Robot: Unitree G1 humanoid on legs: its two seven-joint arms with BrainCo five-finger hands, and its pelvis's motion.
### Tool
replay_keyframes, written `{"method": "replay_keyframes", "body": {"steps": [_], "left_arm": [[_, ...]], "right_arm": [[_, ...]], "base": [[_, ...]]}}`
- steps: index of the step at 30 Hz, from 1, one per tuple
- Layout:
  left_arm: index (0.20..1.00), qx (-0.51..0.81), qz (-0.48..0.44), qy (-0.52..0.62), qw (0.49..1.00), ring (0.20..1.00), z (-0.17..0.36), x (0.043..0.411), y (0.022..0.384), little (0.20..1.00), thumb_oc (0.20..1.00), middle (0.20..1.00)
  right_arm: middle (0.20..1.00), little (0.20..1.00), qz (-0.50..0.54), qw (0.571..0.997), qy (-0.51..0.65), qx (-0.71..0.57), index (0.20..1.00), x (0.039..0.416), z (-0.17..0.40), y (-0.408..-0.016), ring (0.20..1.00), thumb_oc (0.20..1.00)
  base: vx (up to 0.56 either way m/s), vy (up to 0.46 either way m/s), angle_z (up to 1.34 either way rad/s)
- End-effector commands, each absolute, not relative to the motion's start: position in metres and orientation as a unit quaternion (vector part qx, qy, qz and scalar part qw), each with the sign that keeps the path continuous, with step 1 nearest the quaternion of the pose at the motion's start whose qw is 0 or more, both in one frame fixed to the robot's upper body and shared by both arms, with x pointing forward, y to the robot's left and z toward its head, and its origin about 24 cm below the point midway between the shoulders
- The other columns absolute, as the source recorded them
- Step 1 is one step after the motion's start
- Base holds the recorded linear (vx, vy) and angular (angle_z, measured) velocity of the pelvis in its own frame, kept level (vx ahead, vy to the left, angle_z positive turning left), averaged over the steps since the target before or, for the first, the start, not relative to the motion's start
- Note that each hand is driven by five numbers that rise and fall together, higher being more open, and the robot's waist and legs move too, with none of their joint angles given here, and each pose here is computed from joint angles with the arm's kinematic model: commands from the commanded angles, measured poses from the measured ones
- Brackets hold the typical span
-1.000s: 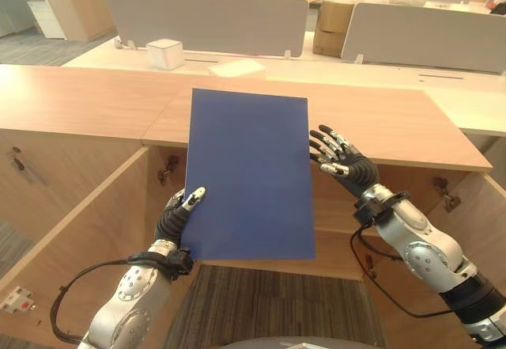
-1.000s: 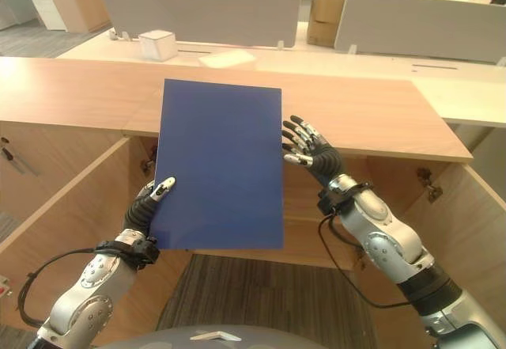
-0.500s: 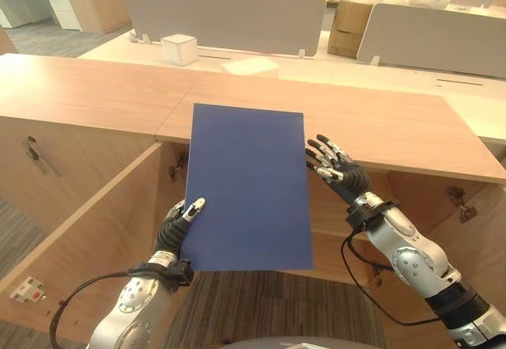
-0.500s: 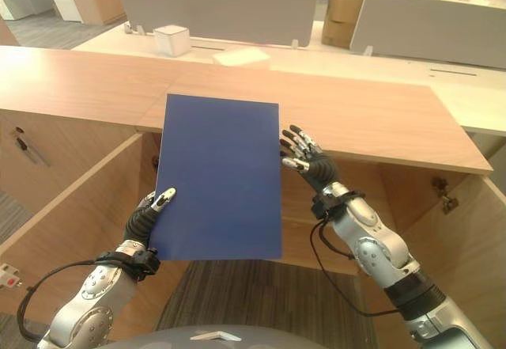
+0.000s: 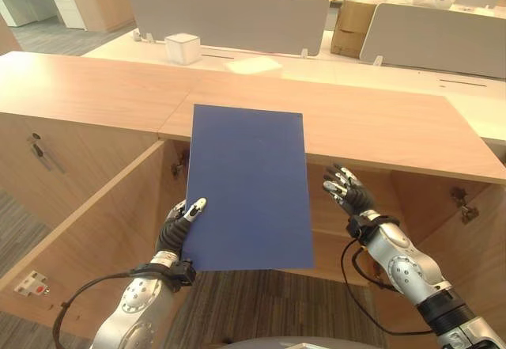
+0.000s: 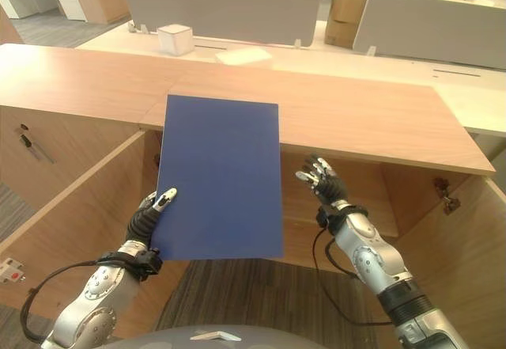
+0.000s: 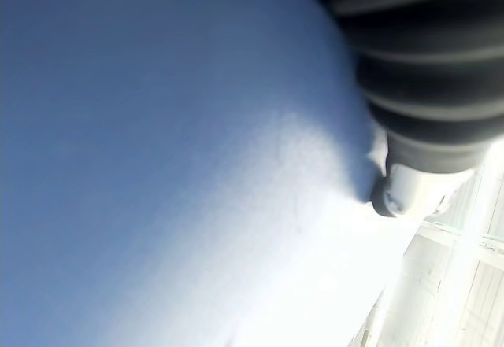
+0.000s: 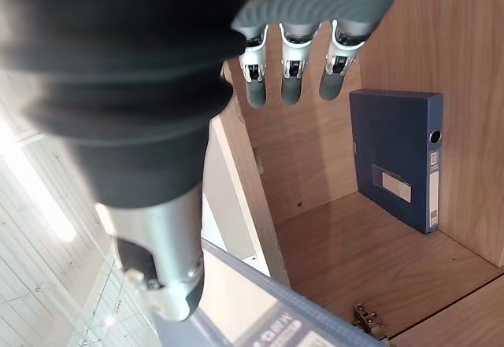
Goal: Put the empty folder in the office cabinet
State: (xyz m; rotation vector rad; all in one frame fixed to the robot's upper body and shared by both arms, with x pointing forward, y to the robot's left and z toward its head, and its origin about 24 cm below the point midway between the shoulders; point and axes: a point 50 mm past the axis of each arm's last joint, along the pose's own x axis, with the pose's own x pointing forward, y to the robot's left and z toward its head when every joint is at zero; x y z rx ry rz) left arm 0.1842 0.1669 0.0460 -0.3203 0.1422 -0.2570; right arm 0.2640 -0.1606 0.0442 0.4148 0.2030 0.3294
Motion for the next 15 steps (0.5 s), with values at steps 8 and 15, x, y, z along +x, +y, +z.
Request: {"method": "replay_keyframes", "body": {"steps": [8,15], "left_arm": [[0.200,-0.120,-0.159,-0.022,0.980,0.200,0.080,0.199,0.170,0.200,0.200,0.200],[0.200,-0.119,-0.171,-0.024,0.978,0.200,0.081,0.199,0.168,0.200,0.200,0.200]], "right_arm": [[1.000,1.000,0.378,0.906,0.021,0.188,1.000,0.262,0.103,-0.102,1.000,1.000],[1.000,1.000,0.462,0.871,0.010,0.167,1.000,0.253,0.120,-0.084,1.000,1.000]], "base": [[0.00,0.000,0.00],[0.00,0.000,0.00]]}}
